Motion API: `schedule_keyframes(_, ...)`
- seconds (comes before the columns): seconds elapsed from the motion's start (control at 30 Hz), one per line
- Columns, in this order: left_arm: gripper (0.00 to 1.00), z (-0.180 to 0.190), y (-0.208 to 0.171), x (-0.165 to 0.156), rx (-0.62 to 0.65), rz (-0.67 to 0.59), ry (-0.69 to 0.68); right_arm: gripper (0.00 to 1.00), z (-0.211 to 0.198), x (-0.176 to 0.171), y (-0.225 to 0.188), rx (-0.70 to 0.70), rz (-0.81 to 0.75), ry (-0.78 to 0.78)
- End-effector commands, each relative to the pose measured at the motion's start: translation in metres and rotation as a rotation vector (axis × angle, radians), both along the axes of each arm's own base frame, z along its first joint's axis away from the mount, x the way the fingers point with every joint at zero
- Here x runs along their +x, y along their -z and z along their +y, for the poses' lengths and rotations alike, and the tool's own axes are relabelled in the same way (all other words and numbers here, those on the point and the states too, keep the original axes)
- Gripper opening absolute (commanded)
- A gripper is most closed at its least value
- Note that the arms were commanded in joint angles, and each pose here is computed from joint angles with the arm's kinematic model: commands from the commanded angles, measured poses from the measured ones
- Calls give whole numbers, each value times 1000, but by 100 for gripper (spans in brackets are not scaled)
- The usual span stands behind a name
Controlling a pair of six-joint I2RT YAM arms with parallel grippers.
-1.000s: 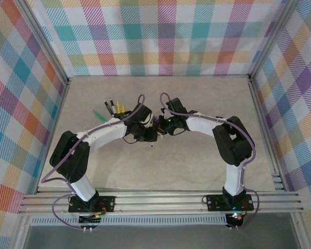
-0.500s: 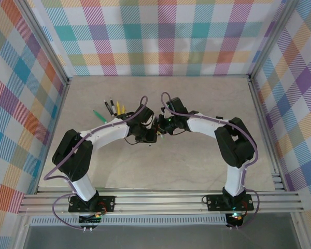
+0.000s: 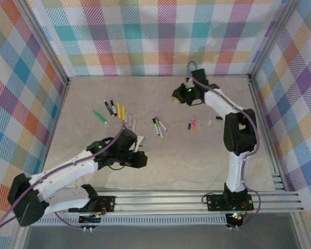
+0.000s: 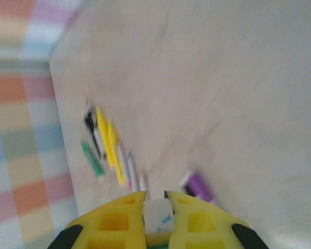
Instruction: Open the pen caps
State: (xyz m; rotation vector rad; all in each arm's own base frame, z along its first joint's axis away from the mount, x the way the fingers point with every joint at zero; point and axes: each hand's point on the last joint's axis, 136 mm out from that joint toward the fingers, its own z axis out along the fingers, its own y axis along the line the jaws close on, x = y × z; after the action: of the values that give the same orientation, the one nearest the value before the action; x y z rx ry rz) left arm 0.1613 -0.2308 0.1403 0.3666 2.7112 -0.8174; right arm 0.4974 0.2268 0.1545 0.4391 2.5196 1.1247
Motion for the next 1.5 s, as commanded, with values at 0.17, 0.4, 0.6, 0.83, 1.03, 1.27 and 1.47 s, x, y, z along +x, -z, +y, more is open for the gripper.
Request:
schedule_keyframes(0.17, 0, 29, 8, 82, 196, -7, -143, 0, -1, -39, 48, -151, 87, -51)
schedule_keyframes(0.4, 0, 34, 50, 159, 447, 0, -228, 0, -30, -71, 73, -374, 102, -57)
schedule_keyframes(0.6, 0, 44, 85, 194, 547, 70, -311, 0, -45, -94, 89, -471, 122, -71)
schedule_keyframes(0.83, 2, 53, 104, 224, 597, 86, -361, 0, -53, -112, 112, -577, 164, -106)
schedule_keyframes(1.03, 21, 56, 112, 233, 642, 90, -365, 9, -64, -118, 123, -664, 195, -89)
schedule_keyframes(1.27, 25, 56, 106, 234, 637, 81, -377, 20, -71, -121, 128, -719, 215, -79)
schedule_keyframes(1.47, 26, 55, 89, 236, 611, 53, -388, 29, -73, -122, 124, -747, 212, -75)
